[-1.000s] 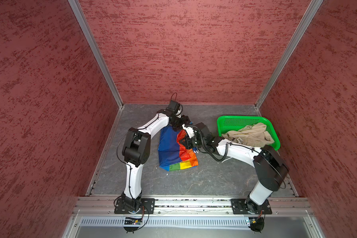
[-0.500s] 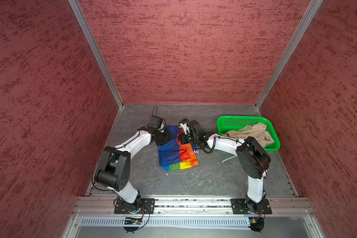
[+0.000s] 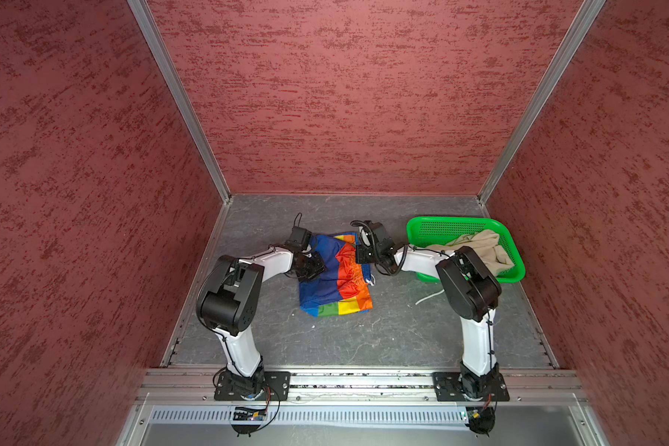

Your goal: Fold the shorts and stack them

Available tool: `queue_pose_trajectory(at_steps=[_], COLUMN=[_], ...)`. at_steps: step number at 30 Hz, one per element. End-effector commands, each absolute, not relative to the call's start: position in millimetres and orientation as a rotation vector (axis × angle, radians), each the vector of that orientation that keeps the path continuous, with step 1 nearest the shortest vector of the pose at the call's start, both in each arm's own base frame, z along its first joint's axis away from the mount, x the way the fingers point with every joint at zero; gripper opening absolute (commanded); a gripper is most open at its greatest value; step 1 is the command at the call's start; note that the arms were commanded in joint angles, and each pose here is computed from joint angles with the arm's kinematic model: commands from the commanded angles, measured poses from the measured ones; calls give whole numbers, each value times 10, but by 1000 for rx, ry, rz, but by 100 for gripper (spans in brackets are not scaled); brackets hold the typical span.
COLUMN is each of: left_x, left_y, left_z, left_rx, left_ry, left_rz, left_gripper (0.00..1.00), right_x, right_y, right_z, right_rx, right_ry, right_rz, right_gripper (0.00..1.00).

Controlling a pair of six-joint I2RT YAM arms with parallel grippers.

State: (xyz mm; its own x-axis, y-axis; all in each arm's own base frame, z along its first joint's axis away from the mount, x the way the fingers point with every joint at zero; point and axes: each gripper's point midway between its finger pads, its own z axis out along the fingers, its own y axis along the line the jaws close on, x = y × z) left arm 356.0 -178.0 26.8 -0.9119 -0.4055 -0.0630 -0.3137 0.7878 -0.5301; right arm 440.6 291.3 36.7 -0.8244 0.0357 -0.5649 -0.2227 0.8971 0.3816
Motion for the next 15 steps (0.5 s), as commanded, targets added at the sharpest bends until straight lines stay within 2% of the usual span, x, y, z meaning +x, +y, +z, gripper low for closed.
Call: queue_pose_trajectory(at_steps=[1, 6, 10, 12, 15], left_x=[3297, 3172, 3235, 3348, 3549], left_y=[-1641, -1604, -1675, -1743, -1829], left_z=[-136, -285, -137, 116, 656], left_rx=[-639, -656, -628, -576, -478], left_ry=[2912, 2953, 2937, 2899, 2794], left_rz=[-666, -634, -688, -726, -764], left_gripper=[40, 40, 41, 47, 66], right_x=[4610, 4692, 4714, 4695, 4608], right_y=[2509, 2462, 2628, 2664, 2636], right_z=[93, 114, 668, 1035, 1583], right_rx=[35, 100, -4, -49, -90], right_ry=[2518, 2502, 2364, 2278, 2152], right_rz=[481, 544, 685, 734, 763], right_gripper=[7, 7, 13, 17, 24])
